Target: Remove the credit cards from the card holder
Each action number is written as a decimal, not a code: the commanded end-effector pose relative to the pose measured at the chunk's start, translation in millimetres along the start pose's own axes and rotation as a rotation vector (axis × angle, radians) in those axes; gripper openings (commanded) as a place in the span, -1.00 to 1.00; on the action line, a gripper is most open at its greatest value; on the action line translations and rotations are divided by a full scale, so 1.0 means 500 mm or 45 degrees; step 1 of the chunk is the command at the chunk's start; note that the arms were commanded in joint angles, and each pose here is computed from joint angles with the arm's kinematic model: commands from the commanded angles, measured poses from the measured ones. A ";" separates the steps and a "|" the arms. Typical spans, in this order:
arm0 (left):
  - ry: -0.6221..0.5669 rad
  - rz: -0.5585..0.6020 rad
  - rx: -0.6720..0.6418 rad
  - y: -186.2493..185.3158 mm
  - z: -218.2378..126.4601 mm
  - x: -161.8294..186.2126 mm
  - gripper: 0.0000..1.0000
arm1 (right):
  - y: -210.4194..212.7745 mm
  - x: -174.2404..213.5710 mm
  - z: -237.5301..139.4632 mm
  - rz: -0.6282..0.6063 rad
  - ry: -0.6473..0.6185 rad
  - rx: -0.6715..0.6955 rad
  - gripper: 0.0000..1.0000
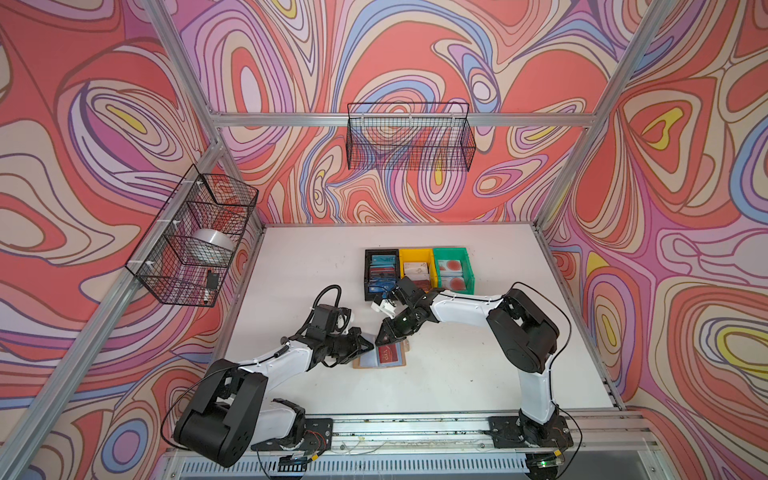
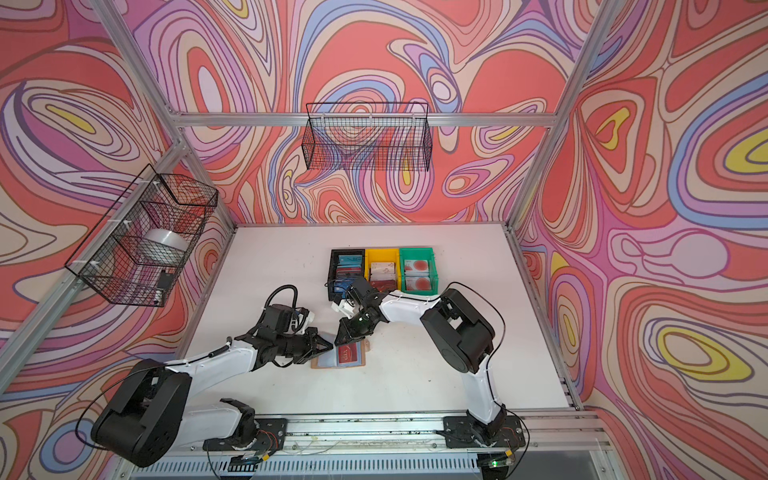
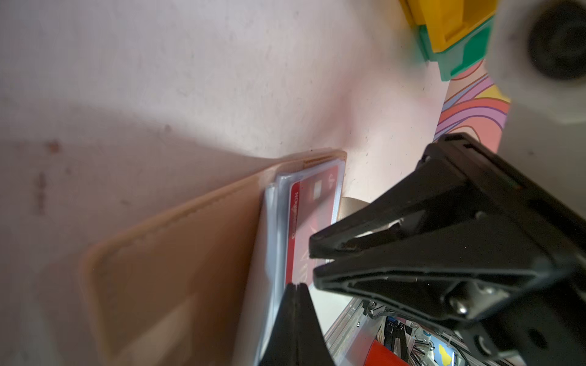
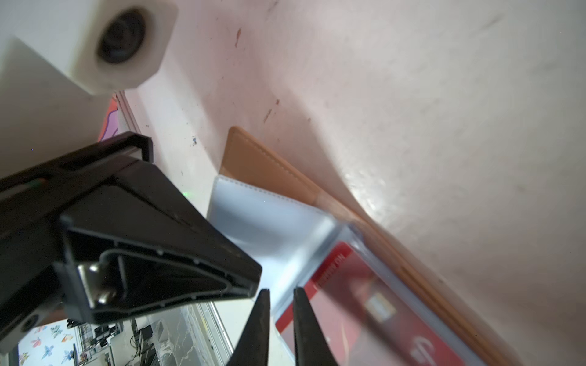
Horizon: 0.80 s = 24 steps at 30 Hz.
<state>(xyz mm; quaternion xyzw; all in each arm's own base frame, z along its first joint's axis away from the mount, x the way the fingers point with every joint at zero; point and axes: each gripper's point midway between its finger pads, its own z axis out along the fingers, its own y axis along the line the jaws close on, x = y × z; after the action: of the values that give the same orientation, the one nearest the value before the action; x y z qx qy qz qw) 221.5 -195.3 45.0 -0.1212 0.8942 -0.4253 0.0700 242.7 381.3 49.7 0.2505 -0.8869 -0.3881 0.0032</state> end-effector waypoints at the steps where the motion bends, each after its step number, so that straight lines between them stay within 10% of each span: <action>1: -0.017 0.021 0.065 -0.024 0.004 -0.017 -0.90 | -0.038 -0.001 -0.036 0.030 -0.038 0.109 -0.65; 24: 0.049 -0.010 0.058 0.007 0.051 -0.008 -0.66 | -0.094 0.041 -0.038 0.102 0.029 0.213 -0.64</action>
<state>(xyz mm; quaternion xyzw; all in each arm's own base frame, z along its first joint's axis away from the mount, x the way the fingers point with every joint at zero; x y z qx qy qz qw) 230.2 -208.0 27.2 -0.1158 0.8879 -0.4418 0.0560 253.3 337.0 29.1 0.2158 -0.9246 -0.3139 0.0036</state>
